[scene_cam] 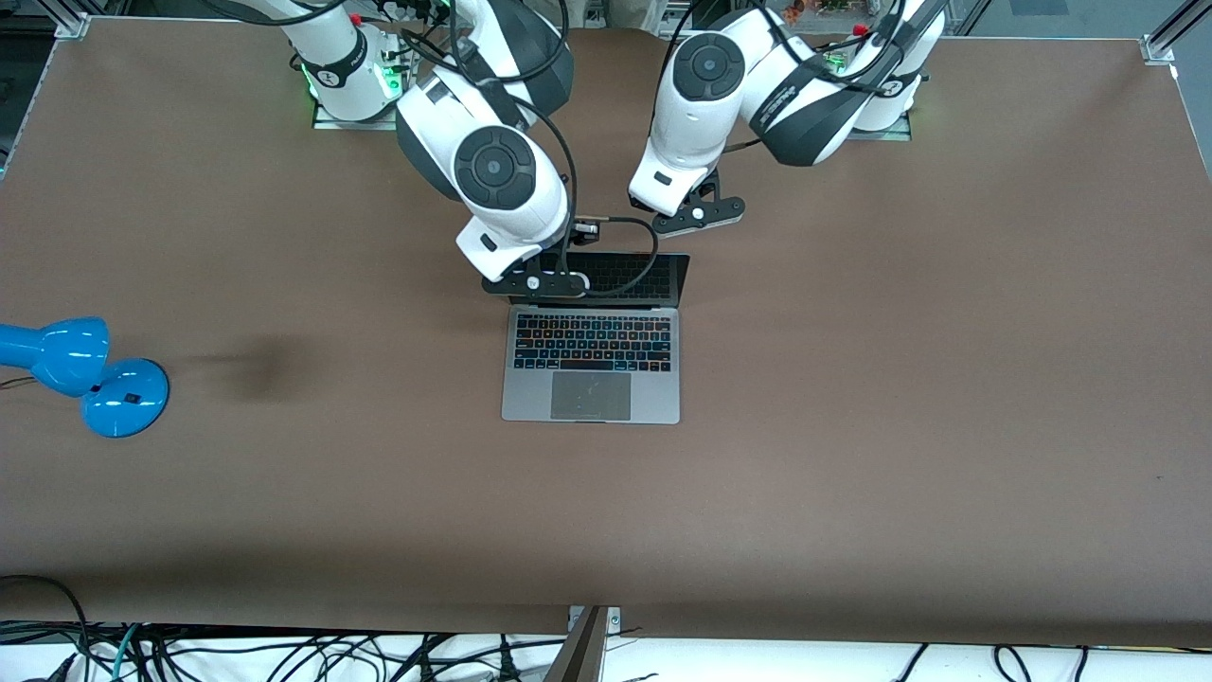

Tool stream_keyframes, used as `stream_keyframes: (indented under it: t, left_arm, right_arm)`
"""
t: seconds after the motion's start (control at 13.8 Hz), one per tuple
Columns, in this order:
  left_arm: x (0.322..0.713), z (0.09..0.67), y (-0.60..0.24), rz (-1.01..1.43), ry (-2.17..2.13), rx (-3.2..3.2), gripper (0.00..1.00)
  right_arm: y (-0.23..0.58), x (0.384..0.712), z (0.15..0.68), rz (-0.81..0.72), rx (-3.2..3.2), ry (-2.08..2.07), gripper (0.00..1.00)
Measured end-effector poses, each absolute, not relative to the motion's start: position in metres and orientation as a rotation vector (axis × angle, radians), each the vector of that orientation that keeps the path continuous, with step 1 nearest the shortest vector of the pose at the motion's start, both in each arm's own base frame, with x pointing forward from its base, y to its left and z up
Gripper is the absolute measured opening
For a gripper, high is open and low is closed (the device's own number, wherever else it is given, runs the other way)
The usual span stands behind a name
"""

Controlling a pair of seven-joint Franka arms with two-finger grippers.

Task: Close laptop with both arms from behind
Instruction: 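Lower both grippers behind the laptop screen's top edge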

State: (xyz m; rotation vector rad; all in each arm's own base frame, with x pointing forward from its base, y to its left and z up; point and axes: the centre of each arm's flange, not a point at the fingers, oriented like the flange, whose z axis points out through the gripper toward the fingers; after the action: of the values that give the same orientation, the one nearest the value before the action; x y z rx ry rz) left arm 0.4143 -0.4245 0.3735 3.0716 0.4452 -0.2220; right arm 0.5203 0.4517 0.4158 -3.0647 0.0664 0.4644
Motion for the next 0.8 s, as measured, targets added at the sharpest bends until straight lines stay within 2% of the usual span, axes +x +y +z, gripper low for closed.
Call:
stream_keyframes:
  t: [0.07, 0.22, 0.43, 0.8]
  left_arm:
    - [0.417, 0.367, -0.425, -0.212, 0.446, 3.079, 0.01]
    - [0.42, 0.355, -0.429, -0.2, 0.442, 3.093, 0.01]
    - [0.425, 0.341, -0.434, -0.191, 0.419, 3.109, 0.01]
    - [0.442, 0.336, -0.434, -0.193, 0.433, 3.097, 0.01]
  right_arm:
    - [0.453, 0.521, 0.41, 0.466, -3.063, 0.069, 0.21]
    - [0.455, 0.523, 0.402, 0.471, -3.062, 0.071, 0.1]
    - [0.455, 0.523, 0.399, 0.475, -3.063, 0.07, 0.06]
    - [0.457, 0.526, 0.389, 0.452, -3.054, 0.081, 0.05]
